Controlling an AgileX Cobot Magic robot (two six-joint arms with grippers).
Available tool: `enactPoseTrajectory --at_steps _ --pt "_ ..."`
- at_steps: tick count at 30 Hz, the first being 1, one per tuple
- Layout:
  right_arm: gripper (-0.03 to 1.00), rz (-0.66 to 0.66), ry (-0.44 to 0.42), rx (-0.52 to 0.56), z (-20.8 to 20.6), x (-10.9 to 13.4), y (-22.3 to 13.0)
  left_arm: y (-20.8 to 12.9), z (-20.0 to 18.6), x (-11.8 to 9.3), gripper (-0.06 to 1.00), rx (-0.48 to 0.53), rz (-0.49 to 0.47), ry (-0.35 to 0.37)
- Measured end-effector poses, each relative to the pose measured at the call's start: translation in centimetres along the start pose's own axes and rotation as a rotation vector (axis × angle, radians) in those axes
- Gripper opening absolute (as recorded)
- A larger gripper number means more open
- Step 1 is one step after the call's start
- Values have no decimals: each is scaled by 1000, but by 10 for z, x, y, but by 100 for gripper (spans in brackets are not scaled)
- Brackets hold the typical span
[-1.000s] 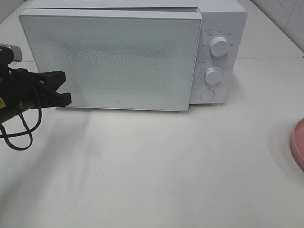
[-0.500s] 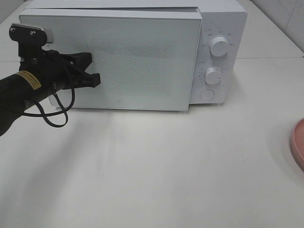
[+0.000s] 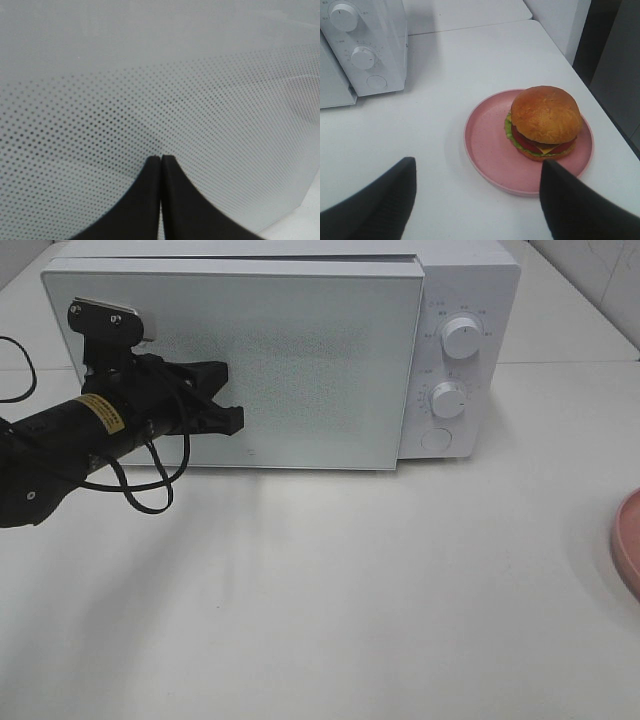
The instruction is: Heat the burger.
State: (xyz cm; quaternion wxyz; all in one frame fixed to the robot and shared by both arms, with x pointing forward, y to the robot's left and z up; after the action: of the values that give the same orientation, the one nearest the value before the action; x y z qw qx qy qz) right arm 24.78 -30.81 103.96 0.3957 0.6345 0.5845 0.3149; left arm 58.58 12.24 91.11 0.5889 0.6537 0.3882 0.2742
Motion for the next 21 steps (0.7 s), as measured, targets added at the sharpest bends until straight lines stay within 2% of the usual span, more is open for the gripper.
enactPoseTrajectory --at_steps 4,7,9,12,17,21 --pt "67 0 0 0 0 0 0 0 2 0 0 5 17 1" --pt "67 0 0 0 0 0 0 2 19 -1 0 21 67 -10" --pt "67 0 0 0 0 0 0 5 33 -14 0 55 120 -62" --pt "67 0 0 0 0 0 0 6 36 -16 0 65 128 -71" --pt "67 0 0 0 0 0 0 16 47 -35 0 55 133 -105" --pt "67 0 0 0 0 0 0 17 48 -37 0 51 123 -104"
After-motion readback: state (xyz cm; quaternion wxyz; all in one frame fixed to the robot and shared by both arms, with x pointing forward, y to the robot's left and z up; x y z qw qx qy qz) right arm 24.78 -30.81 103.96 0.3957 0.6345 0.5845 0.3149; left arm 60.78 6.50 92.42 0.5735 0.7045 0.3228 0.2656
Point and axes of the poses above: a point on each arm's last joint axis where the gripper is mounted, z pointing out along that axis toward the gripper, x along the wrist's bending axis when the last joint is at zero, y = z × x, the point moved 2 cm from there along z, pointing out along that axis toward the gripper, and after that the axes turned 6 degrees about -z, right-handed, at the moved point
